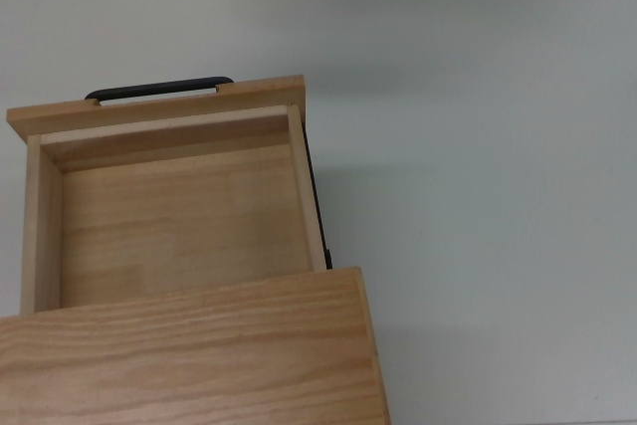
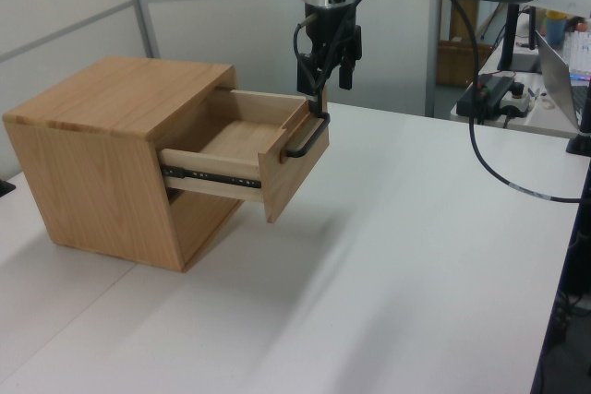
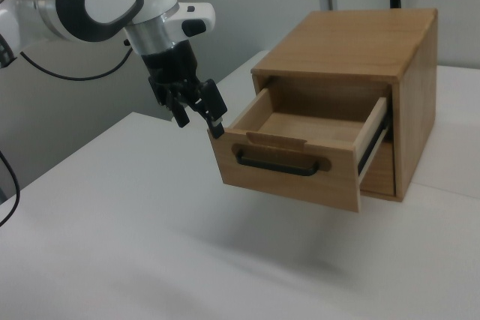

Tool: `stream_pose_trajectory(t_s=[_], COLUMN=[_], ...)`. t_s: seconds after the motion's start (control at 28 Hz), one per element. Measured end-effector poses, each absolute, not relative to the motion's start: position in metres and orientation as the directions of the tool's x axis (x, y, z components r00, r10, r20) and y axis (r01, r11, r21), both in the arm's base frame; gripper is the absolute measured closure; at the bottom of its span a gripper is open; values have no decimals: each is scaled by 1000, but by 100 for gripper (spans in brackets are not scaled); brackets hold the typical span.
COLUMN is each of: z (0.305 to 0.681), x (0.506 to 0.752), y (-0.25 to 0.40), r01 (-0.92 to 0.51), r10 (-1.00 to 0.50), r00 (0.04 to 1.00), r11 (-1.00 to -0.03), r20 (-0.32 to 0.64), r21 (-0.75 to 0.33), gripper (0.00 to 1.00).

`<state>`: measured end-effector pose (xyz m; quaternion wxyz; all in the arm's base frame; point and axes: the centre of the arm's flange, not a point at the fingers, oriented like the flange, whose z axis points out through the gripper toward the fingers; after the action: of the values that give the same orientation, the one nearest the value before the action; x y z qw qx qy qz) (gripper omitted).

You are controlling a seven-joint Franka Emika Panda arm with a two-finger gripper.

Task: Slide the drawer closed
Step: 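Lower the gripper down in front of the open drawer's front panel, then push the drawer front with the gripper into the wooden cabinet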

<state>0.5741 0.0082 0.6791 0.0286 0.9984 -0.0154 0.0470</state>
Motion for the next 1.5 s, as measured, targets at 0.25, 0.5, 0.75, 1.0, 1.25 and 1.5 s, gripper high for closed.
stream_pose_trajectory(t_s=[0.25,0.5,0.75,1.0,1.25,1.5], z=[679,677,658,613,579,569], x=[574,574,581,602,617,626], y=[10,10,5,-10,-17,-17], r01=[25,39,32,10,6,8], r10=[31,44,35,9,0,3], r00=[995,995,998,1000,996,998], r11=[-998,-997,-998,-998,-997,-997], r20=[91,86,50,-28,-85,-67], r21=[61,62,62,63,78,81], gripper=[19,44,73,99,99,99])
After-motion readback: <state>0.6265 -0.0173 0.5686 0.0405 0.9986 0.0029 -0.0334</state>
